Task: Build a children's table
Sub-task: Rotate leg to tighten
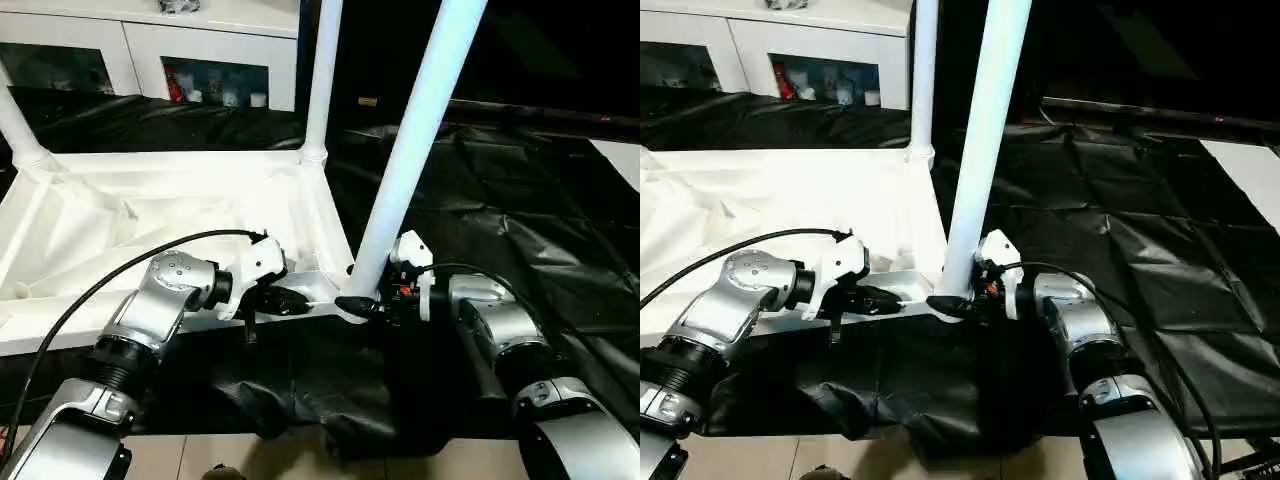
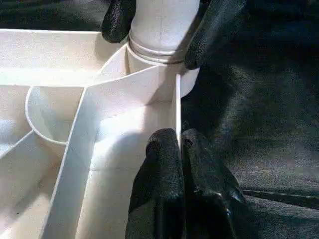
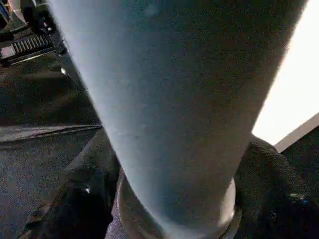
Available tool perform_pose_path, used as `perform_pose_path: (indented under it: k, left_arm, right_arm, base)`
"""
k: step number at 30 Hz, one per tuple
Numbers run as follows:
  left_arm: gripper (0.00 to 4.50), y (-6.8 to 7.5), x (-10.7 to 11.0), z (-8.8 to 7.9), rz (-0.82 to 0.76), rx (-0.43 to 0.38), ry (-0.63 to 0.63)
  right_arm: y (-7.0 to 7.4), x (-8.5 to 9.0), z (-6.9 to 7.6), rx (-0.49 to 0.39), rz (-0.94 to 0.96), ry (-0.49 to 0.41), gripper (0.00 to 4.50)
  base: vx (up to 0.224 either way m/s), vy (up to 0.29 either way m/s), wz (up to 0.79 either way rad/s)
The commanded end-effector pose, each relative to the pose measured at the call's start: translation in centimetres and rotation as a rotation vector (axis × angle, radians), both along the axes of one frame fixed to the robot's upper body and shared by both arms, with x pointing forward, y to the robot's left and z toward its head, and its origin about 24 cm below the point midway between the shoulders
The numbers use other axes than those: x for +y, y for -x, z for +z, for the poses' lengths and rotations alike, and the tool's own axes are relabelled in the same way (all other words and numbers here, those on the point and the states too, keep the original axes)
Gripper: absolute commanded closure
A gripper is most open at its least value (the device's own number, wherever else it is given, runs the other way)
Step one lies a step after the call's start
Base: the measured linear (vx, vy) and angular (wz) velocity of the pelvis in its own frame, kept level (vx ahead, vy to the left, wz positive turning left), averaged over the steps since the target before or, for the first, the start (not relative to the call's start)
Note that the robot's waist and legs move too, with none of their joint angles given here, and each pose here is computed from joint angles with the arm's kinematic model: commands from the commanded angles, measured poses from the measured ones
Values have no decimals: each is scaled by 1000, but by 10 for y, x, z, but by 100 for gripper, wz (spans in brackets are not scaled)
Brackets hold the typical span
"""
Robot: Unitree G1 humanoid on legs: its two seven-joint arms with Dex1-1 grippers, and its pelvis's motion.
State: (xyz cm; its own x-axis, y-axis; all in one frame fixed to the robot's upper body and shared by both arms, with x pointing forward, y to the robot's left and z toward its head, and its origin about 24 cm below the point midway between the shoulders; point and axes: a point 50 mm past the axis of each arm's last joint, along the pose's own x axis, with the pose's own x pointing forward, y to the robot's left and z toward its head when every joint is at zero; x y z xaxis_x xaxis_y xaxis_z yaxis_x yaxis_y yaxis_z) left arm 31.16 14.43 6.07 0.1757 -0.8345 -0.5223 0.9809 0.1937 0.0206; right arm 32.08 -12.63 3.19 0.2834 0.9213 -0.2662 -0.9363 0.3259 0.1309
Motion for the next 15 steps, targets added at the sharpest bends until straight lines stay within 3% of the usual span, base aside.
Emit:
perform_pose_path:
  k: [1,4,8,10,15]
  left_arm:
    - [450,-5,-11,6,18,-36,26]
    - [450,-10,-13,5,75,-61,13]
    - [450,-23,-20,6,210,-120,16]
    - [450,-32,-30,7,300,-156,27]
    - [450,-38,-55,9,387,-184,66]
  right_arm:
    - [6,8,-4,29,45,-15,150]
    - [6,11,-10,44,1,-5,176]
    - [-4,20,-20,53,-243,11,187]
    - [-9,30,-25,85,-380,10,192]
    - [-19,47,-29,165,-680,7,193]
  base:
    - [0,0,0]
    - [0,0,0]
    - [0,0,0]
    - [0,0,0]
    - [0,0,0]
